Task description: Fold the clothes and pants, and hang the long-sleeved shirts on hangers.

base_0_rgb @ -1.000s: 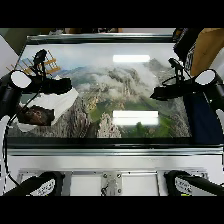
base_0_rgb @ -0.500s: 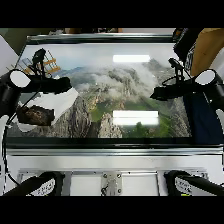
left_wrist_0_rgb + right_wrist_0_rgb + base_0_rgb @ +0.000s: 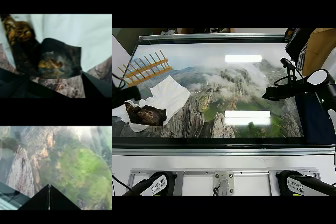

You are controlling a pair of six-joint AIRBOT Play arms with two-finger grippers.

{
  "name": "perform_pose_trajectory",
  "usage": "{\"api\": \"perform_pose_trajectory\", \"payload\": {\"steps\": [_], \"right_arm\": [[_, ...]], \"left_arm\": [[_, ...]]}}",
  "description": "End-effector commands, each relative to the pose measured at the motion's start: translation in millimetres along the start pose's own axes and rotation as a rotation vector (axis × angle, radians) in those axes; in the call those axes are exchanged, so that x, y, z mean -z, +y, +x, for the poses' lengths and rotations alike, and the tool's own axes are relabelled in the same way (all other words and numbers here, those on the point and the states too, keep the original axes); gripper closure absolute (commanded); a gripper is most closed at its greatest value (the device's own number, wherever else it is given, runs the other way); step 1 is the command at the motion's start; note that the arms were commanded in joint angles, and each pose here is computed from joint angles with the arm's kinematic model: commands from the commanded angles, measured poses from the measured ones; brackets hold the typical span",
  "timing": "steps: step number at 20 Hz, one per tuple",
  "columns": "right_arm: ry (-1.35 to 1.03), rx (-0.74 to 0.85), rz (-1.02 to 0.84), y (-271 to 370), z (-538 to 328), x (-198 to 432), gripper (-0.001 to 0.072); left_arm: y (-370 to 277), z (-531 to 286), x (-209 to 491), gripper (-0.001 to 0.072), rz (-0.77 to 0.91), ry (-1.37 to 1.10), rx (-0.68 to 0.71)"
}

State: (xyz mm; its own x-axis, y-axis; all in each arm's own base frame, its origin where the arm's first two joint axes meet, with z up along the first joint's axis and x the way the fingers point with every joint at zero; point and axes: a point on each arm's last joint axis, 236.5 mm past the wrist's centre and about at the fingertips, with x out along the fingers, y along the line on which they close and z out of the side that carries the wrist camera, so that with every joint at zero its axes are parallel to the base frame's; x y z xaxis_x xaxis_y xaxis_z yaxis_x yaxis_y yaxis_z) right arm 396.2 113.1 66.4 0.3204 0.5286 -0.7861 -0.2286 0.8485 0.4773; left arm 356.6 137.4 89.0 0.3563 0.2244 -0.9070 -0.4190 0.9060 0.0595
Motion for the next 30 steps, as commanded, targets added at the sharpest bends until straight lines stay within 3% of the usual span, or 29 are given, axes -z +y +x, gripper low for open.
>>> {"api": "perform_pose_trajectory", "payload": {"steps": [1, 6, 12, 13, 14, 15, 19, 22, 27, 30], "right_arm": [[0.000, 0.000, 0.001, -0.2, 0.1, 0.1, 0.0697], [0.000, 0.000, 0.001, -0.2, 0.1, 0.1, 0.0697], [0.000, 0.000, 0.001, -0.2, 0.1, 0.1, 0.0698], [0.000, 0.000, 0.001, -0.2, 0.1, 0.1, 0.0697], [0.000, 0.000, 0.001, -0.2, 0.1, 0.1, 0.0697], [0.000, 0.000, 0.001, -0.2, 0.1, 0.1, 0.0697], [0.000, 0.000, 0.001, -0.2, 0.1, 0.1, 0.0697], [0.000, 0.000, 0.001, -0.2, 0.1, 0.1, 0.0697], [0.002, 0.004, -0.017, -1.2, 0.1, 0.5, 0.0697], [0.001, 0.008, -0.033, -3.0, -0.5, 0.3, 0.0697]], "left_arm": [[65.3, 37.0, 21.2, 0.0002, -0.133, -0.008, -0.113], [58.0, 89.0, 30.0, 0.0002, -0.234, -0.067, -0.016], [28.9, 148.4, 62.7, 0.0004, -0.229, 0.102, 0.035], [23.9, 152.2, 66.5, 0.0177, -0.223, 0.119, 0.038], [20.3, 151.8, 67.5, 0.0488, -0.214, 0.124, 0.041], [14.0, 144.9, 62.4, 0.0696, -0.204, 0.104, 0.052], [-63.7, 54.4, 8.8, 0.0701, -0.176, -0.109, 0.266], [-163.2, -54.4, -1.3, 0.0701, -0.012, -0.302, 0.509], [-294.2, -155.2, 77.9, 0.0701, 0.301, -0.349, 0.815], [-341.3, -152.0, 129.0, 0.0701, 0.408, -0.250, 0.874]]}}
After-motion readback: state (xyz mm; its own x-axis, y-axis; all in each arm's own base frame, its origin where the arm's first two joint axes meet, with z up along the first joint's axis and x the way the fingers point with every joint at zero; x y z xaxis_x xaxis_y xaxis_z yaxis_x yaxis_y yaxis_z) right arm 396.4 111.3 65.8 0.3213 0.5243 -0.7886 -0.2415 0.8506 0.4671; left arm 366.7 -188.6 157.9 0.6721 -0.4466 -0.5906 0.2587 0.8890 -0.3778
